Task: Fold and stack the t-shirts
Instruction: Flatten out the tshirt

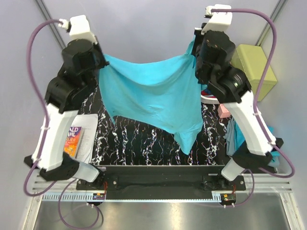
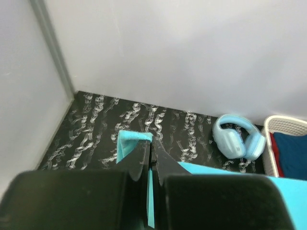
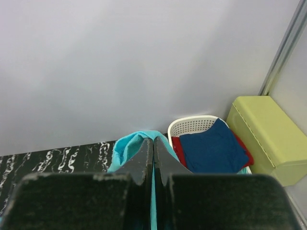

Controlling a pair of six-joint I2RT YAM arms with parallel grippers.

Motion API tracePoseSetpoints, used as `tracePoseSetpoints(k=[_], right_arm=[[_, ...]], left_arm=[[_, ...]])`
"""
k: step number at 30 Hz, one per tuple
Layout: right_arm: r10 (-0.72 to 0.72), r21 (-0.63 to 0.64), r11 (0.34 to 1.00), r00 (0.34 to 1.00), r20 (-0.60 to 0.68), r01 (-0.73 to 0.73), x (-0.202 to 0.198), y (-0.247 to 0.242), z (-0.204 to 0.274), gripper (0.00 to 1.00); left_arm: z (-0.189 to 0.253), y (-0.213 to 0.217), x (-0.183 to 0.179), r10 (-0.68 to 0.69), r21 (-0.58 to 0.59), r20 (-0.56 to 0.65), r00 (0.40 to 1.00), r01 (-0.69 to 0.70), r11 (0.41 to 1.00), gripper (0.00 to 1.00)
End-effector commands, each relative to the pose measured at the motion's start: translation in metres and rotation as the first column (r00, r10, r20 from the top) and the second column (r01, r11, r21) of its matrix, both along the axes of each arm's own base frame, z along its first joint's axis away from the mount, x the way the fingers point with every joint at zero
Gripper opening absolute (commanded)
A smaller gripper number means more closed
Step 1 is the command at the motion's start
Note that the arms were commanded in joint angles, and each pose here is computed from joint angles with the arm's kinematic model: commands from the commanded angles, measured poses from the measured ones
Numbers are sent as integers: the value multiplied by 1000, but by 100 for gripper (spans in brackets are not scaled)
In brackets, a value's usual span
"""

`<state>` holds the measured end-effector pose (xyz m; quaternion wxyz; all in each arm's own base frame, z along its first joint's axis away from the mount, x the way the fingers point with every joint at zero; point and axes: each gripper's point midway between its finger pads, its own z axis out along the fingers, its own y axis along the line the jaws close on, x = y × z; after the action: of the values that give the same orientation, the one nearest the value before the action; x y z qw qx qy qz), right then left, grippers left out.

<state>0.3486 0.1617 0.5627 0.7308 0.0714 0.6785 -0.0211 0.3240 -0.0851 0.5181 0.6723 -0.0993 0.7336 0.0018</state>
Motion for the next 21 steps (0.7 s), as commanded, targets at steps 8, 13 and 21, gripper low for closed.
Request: tracePoseSetpoints(k=[8,13,21], right_arm=[[87,154,985,995,-44,-79,96,-2,-31,0],[149,181,972,989,8,-148,89,5,-10,0],[125,70,989,989,81,-131,35,19,24,0]], left_arm=[[-26,1,114,-62,-166,-60,996,52,985,0],[-15,-9,117,-119,-192,-22,993,113,975,0],[14,-12,91,-147,-204,47,988,153,967,0]])
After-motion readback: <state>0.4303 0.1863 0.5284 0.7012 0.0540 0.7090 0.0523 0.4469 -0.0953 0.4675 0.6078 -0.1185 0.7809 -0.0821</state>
